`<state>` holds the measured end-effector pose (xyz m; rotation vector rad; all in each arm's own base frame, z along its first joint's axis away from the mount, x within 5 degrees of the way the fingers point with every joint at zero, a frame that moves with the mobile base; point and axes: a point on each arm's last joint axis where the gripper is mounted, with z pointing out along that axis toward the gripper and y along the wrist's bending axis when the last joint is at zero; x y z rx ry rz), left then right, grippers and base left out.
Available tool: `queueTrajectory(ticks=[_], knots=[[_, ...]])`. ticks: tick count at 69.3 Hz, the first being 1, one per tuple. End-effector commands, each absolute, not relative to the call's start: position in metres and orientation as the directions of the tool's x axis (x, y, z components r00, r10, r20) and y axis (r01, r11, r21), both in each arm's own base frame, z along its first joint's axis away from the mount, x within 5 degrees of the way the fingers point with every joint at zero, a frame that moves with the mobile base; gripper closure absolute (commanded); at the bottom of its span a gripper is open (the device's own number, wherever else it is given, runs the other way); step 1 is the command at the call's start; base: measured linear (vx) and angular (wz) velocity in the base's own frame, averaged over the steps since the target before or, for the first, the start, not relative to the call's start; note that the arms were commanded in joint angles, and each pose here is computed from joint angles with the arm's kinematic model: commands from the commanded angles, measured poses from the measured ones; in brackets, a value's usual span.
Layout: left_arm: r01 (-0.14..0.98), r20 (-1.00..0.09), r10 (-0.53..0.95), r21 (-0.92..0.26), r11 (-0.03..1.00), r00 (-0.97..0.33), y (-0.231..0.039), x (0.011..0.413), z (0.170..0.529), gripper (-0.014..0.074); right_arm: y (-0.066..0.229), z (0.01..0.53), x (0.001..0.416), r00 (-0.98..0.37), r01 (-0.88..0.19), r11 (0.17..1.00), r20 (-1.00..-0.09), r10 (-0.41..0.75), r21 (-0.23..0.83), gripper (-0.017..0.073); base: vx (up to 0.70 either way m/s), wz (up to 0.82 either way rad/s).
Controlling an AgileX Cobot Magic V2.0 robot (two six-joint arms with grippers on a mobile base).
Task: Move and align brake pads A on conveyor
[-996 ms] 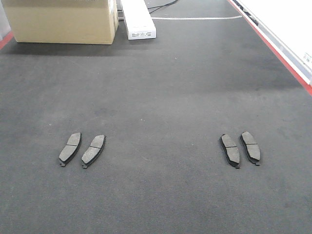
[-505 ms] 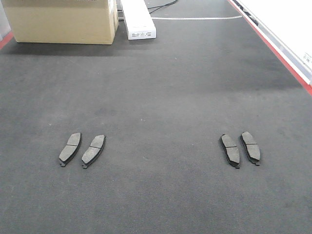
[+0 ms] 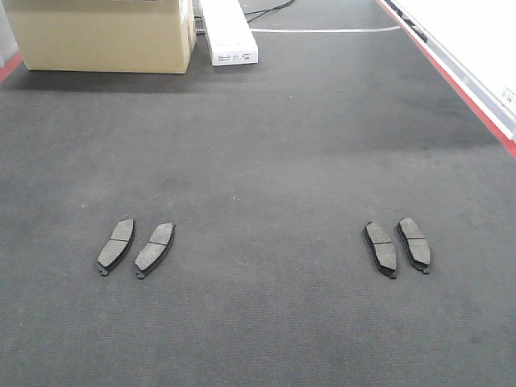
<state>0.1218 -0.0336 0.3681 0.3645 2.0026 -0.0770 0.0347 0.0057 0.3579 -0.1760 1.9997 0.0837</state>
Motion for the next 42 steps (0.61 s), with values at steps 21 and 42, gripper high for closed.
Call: queueTrajectory(ticks=[21,42], knots=[[0.128,-0.981,0.098,0.076,0.989,-0.169,-0.009,0.079,0.368,0.0600,0.005,0.370,0.037,-0.345,-0.150,0.988,-0.936,-0.078,-0.027,0.0571,0.00,0.00],[0.051,-0.997,-0.003,-0.007,0.999,-0.080,-0.004,0.070,0.285,0.0600,0.005,0.370,0.037,-0.345,-0.150,0.988,-0.936,-0.078,-0.027,0.0571,0.00,0.00]])
